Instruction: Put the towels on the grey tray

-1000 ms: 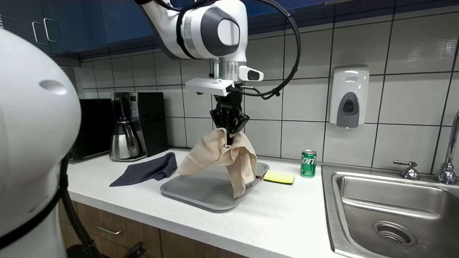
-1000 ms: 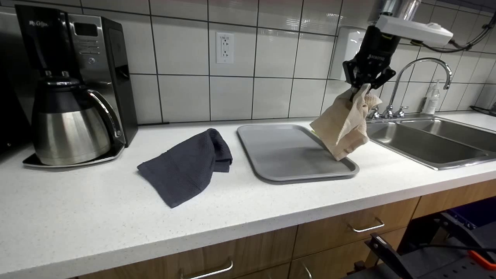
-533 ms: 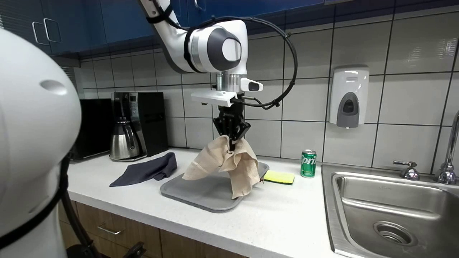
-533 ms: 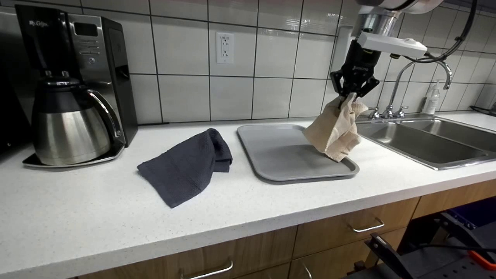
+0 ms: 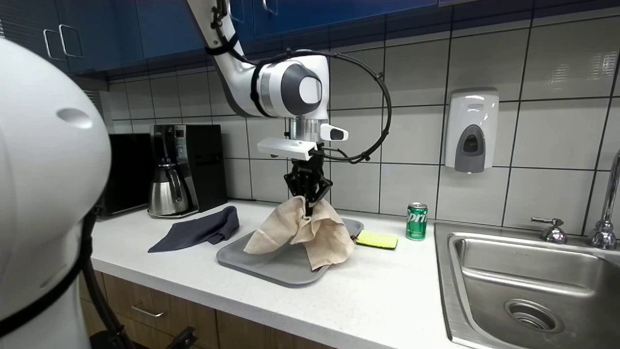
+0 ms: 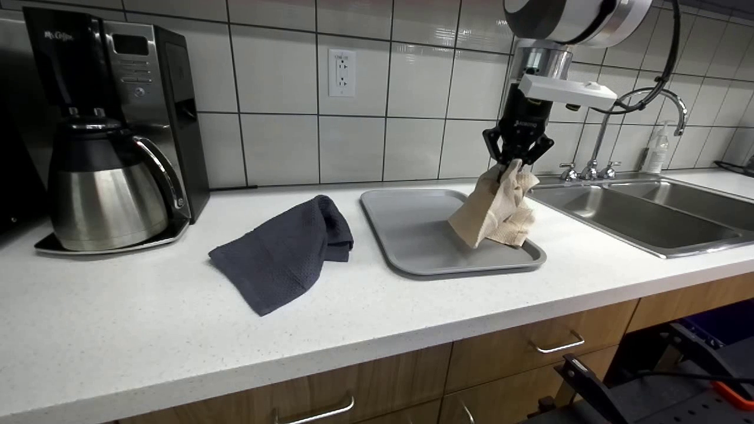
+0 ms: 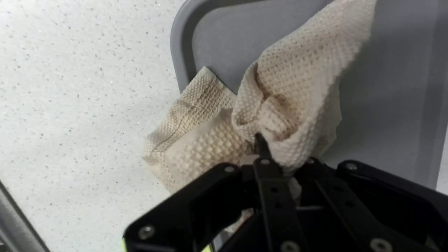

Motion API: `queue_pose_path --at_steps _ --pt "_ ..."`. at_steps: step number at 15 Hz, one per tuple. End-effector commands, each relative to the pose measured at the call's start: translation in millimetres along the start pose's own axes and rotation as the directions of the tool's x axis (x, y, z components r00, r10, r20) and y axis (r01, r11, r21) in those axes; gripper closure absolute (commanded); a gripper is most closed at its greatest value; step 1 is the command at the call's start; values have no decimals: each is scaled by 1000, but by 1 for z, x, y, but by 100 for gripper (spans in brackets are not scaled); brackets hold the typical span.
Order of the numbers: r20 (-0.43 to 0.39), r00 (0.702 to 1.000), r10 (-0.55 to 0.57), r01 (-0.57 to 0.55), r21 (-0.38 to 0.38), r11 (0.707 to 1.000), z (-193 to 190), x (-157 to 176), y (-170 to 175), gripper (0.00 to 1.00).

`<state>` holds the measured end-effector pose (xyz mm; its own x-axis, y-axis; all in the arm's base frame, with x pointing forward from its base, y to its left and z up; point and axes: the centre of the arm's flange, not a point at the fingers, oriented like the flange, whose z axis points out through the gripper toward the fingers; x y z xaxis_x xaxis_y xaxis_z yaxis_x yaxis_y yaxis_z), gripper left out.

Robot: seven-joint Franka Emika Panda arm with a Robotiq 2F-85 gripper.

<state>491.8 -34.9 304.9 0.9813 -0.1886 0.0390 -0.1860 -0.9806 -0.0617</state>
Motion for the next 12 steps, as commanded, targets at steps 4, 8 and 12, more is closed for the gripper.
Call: queue_pose_path --at_steps 4,8,12 --pt "-3 1000 -20 20 -15 1000 32 10 -5 97" --pt "8 999 -31 32 -34 999 47 4 -4 97" --pt "24 999 -32 33 -38 999 52 -3 -2 65"
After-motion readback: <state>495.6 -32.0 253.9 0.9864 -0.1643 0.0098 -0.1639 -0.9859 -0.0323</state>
